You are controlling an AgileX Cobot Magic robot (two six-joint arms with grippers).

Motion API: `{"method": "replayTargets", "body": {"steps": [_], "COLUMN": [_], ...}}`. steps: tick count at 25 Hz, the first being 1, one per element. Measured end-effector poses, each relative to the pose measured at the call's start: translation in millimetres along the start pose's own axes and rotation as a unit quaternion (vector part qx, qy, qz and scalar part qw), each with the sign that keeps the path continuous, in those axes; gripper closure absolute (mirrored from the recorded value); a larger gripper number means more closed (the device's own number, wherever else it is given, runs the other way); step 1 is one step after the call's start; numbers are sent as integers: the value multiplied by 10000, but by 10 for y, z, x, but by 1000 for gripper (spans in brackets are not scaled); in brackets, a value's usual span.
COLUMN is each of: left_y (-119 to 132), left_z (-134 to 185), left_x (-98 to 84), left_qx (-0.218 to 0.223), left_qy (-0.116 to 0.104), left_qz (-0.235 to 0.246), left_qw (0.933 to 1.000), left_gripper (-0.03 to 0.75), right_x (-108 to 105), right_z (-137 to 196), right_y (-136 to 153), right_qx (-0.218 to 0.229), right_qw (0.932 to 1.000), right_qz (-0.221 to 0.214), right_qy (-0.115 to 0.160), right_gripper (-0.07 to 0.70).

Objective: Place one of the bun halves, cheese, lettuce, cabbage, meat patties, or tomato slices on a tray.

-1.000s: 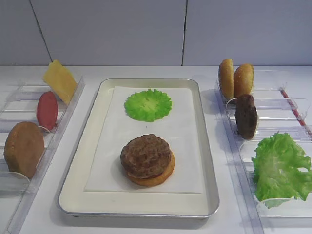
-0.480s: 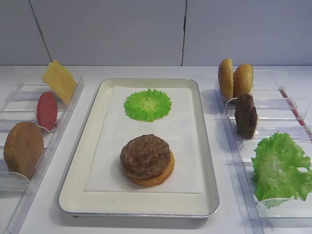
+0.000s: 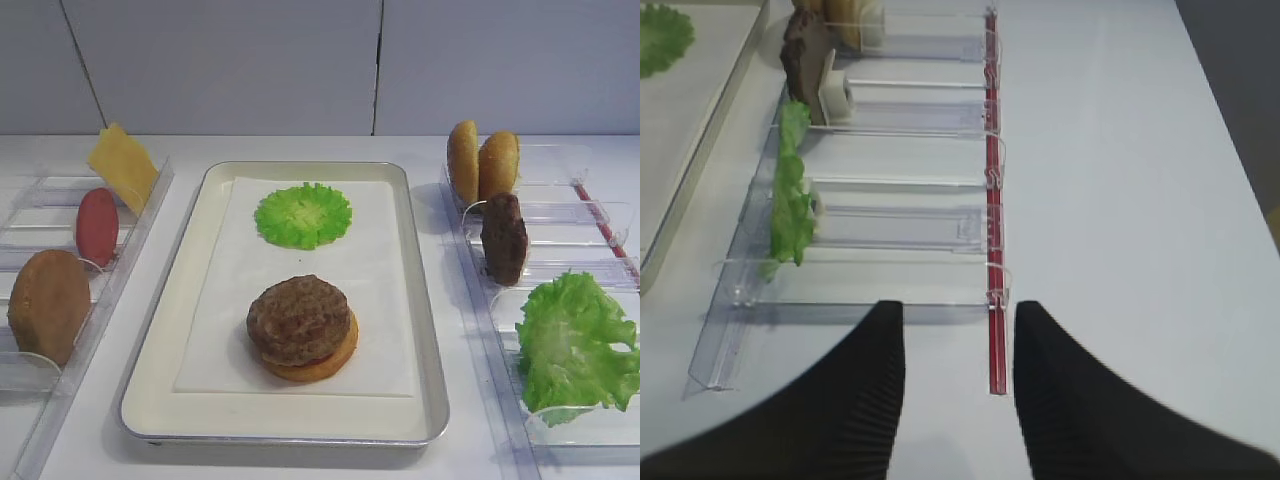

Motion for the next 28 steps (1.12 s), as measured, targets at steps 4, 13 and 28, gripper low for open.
{"method": "replayTargets", "body": {"steps": [4, 13, 28], "left_y": [0, 0, 0], "left_z": [0, 0, 0], "left_x": [0, 0, 0], "left_qx": [0, 0, 0], "left_qy": [0, 0, 0], "left_qz": [0, 0, 0], "left_qw": [10000, 10000, 10000], "left_gripper": [483, 483, 484], "right_x": [27, -42, 3], "right_z": [80, -38, -71], "right_y": [82, 141, 215], "right_qx": [194, -105, -224], "right_qw": [9997, 9980, 9990], "right_qz": [66, 481, 377], "right_qy": [121, 385, 61], "right_gripper": [334, 335, 335]}}
Point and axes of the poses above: a point on each arm's last joint axis where the gripper is mounted, y pointing out along that axis toward the gripper, x along the wrist's bending axis when the last joint is at zero, z = x × y, the point moved 10 cm from there along y, pointing out along that axis toward the gripper, and after that the axes turned 14 degrees about -y, right-handed, at the moved point
